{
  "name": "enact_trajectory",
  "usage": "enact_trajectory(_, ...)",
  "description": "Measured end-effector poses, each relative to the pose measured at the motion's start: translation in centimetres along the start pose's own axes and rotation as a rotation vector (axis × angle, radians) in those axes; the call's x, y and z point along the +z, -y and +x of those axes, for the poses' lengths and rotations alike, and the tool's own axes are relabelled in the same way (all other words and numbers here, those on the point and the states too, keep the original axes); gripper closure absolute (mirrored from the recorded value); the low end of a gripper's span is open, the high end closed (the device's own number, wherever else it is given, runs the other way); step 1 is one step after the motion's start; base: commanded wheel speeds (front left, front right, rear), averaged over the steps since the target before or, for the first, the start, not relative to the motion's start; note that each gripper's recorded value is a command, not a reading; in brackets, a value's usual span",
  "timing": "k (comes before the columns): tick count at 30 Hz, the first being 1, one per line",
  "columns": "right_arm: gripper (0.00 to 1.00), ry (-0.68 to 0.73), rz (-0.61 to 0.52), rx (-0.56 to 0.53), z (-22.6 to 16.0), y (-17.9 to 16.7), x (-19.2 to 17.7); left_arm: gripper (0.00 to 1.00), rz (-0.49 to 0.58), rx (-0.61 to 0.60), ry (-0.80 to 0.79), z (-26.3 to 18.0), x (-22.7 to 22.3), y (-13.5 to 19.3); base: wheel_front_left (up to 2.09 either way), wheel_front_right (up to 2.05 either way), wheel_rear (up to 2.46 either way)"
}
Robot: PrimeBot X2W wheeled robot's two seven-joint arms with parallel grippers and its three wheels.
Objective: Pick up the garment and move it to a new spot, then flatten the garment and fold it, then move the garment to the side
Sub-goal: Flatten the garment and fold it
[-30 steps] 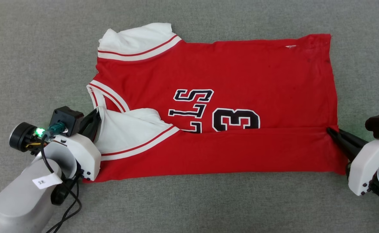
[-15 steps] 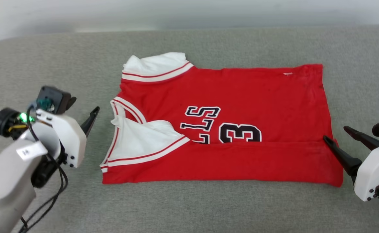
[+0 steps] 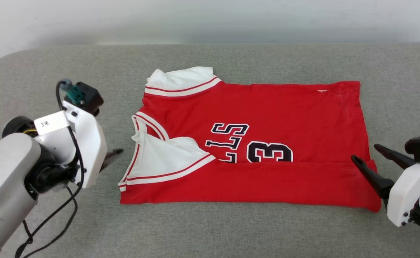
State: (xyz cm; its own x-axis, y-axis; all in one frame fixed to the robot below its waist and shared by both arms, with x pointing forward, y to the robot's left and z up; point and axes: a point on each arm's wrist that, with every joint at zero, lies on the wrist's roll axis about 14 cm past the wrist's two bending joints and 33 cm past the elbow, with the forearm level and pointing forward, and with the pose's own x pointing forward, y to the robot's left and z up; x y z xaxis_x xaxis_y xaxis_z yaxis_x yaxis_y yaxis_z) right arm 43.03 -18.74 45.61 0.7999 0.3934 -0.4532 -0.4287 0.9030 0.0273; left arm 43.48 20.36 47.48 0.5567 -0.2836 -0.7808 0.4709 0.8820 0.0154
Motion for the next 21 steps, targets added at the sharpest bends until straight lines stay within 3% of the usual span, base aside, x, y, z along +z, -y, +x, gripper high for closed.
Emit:
enact_trajectory(9,0.00,-0.059,0.023,-0.005,-0.3,0.1,-1.6,0.00,-0.068,-0.122,-0.222,2.6,-4.4,2.9,0.00,0.00,0.00)
enact_trajectory(20,0.00,-0.095,0.042,-0.008,0.4,0.5,-2.4,0.00,-0.091,-0.178,-0.411,5.4,-9.7,4.4,0.00,0.00,0.00)
enact_trajectory(21,0.00,-0.093,0.041,-0.008,0.4,0.5,-2.2,0.57,-0.089,-0.182,-0.409,5.5,-9.7,4.5,0.00,0.00,0.00)
